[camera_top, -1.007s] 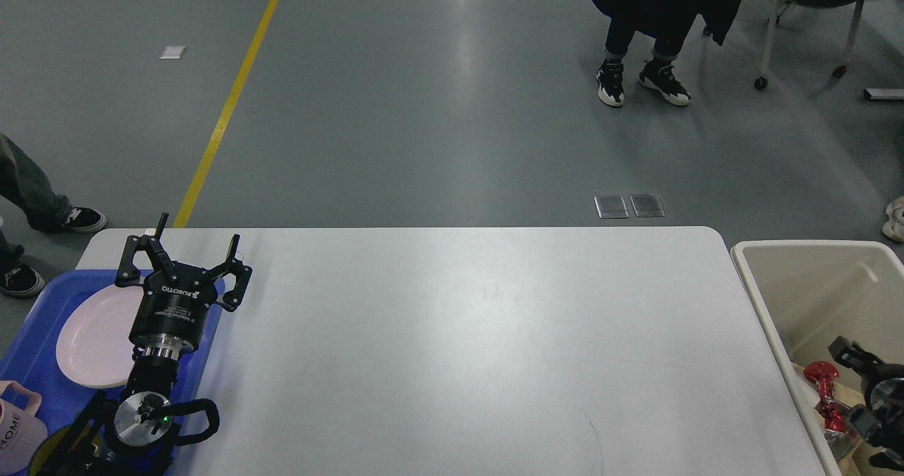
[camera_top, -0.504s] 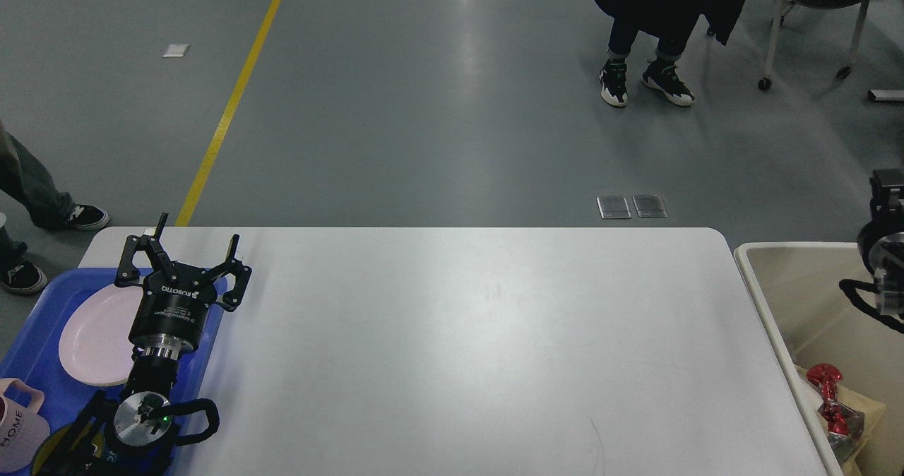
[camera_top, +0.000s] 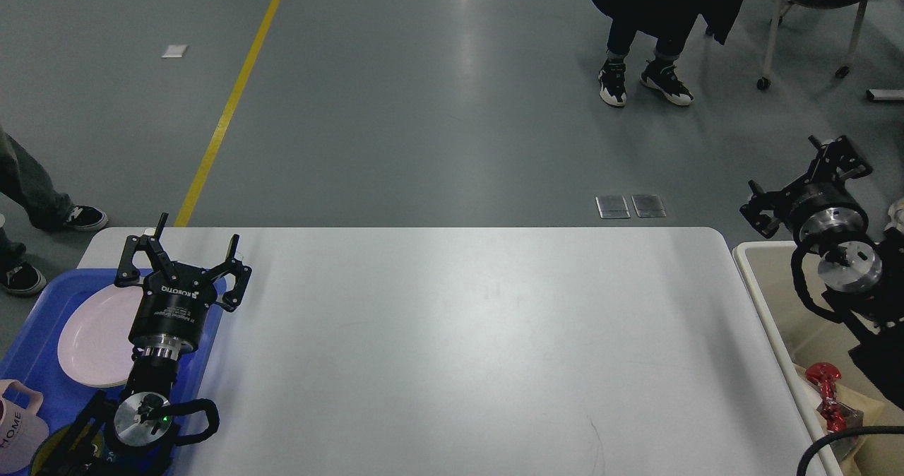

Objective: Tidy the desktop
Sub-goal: 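Raise the right gripper up out of the bin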

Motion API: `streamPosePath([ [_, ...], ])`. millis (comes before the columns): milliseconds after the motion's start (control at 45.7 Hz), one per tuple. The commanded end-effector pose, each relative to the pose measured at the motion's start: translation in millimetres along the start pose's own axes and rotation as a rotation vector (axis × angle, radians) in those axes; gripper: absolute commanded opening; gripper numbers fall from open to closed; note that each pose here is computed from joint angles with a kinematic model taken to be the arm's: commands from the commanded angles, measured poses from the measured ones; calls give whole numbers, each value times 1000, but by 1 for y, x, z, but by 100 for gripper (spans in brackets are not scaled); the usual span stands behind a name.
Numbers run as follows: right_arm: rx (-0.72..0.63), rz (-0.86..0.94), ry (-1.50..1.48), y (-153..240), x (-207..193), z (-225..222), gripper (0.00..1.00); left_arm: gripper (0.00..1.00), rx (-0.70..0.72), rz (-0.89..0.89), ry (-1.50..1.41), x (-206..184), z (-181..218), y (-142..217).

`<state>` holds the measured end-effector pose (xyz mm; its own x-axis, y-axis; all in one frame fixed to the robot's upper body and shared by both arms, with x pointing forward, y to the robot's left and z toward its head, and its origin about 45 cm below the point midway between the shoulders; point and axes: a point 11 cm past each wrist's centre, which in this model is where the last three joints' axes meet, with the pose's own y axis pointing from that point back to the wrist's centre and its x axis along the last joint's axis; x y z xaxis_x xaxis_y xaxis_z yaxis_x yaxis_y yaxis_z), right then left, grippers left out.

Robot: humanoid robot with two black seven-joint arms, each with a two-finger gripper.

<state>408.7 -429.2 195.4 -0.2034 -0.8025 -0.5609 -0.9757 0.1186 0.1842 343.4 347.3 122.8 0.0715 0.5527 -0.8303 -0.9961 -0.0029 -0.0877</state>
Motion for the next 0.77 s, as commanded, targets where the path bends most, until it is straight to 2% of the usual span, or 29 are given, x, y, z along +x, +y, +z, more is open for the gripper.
streamPosePath([
  [0, 92, -107, 63, 18, 7, 18, 100, 96, 0, 0, 0, 0, 0, 0],
  [197, 134, -136, 283, 43, 24, 59, 100, 96, 0, 0, 0, 0, 0, 0],
  [394, 118, -101, 259, 45, 31, 73, 100, 96, 0, 0, 0, 0, 0, 0],
  [744, 137, -53, 131, 46, 36, 73, 100, 96, 0, 0, 0, 0, 0, 0],
])
